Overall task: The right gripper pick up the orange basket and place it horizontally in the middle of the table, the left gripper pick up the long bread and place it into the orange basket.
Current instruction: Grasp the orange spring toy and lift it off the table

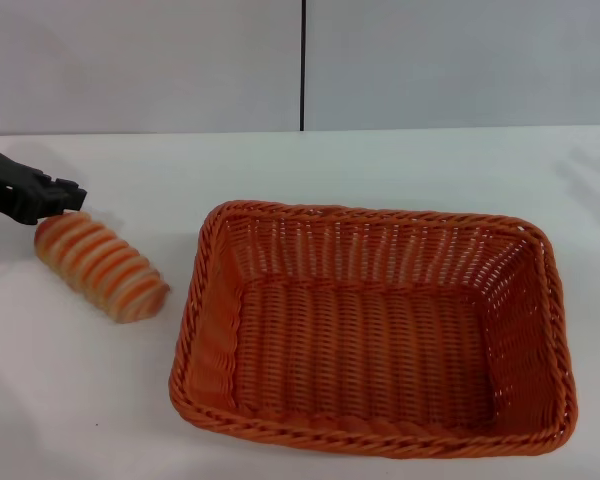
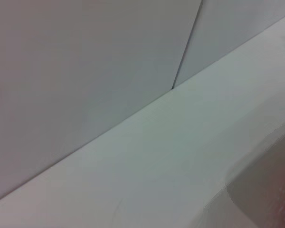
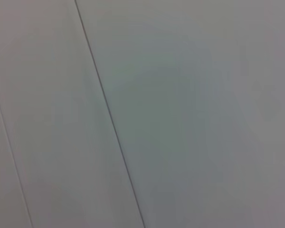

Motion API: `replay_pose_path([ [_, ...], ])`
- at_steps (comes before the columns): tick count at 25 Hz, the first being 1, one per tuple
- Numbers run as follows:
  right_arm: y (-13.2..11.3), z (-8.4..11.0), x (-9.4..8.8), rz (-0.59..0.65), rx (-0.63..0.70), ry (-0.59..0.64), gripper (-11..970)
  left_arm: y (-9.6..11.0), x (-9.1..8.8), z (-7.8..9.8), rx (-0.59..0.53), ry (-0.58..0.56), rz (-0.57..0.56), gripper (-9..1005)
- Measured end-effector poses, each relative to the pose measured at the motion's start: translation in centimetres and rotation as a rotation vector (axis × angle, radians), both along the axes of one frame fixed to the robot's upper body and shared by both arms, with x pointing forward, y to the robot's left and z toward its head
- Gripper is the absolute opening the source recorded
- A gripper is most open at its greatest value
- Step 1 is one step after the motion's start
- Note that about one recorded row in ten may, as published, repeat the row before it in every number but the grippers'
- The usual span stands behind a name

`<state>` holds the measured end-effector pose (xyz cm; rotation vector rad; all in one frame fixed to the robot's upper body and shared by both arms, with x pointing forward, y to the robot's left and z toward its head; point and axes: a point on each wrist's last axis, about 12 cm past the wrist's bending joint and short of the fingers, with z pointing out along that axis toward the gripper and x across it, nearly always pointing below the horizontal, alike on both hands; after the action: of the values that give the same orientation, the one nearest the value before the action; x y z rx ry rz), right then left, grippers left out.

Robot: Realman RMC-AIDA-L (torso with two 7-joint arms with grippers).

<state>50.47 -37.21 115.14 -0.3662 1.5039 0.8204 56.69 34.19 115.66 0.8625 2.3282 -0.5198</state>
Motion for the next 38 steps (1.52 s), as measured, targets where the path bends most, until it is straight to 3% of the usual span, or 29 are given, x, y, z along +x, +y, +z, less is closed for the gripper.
replay_pose_path([
  [3, 0.0, -0.3, 0.1, 0.001, 0.005, 0.005, 355, -0.4, 0.2, -0.5, 0.027, -0.009, 0.000, 60],
  [9, 0.0, -0.7, 0.2, 0.001, 0.012, 0.014, 355, -1.7, 0.8, -2.0, 0.144, -0.033, -0.024, 260],
  [11, 0.0, -0.8, 0.2, 0.000, 0.011, 0.013, 355, -2.0, 0.9, -2.3, 0.166, -0.043, -0.030, 504],
  [22, -0.1, -1.0, 0.2, -0.006, 0.015, 0.021, 356, -2.1, 1.6, -2.9, 0.327, -0.038, -0.044, 710],
  [26, 0.0, -1.0, 0.4, -0.002, 0.018, 0.022, 355, -2.7, 1.7, -3.4, 0.360, -0.022, -0.061, 739],
  [38, 0.1, -1.2, 0.8, 0.000, 0.029, 0.031, 355, -3.0, 1.9, -4.1, 0.382, 0.008, -0.039, 560],
])
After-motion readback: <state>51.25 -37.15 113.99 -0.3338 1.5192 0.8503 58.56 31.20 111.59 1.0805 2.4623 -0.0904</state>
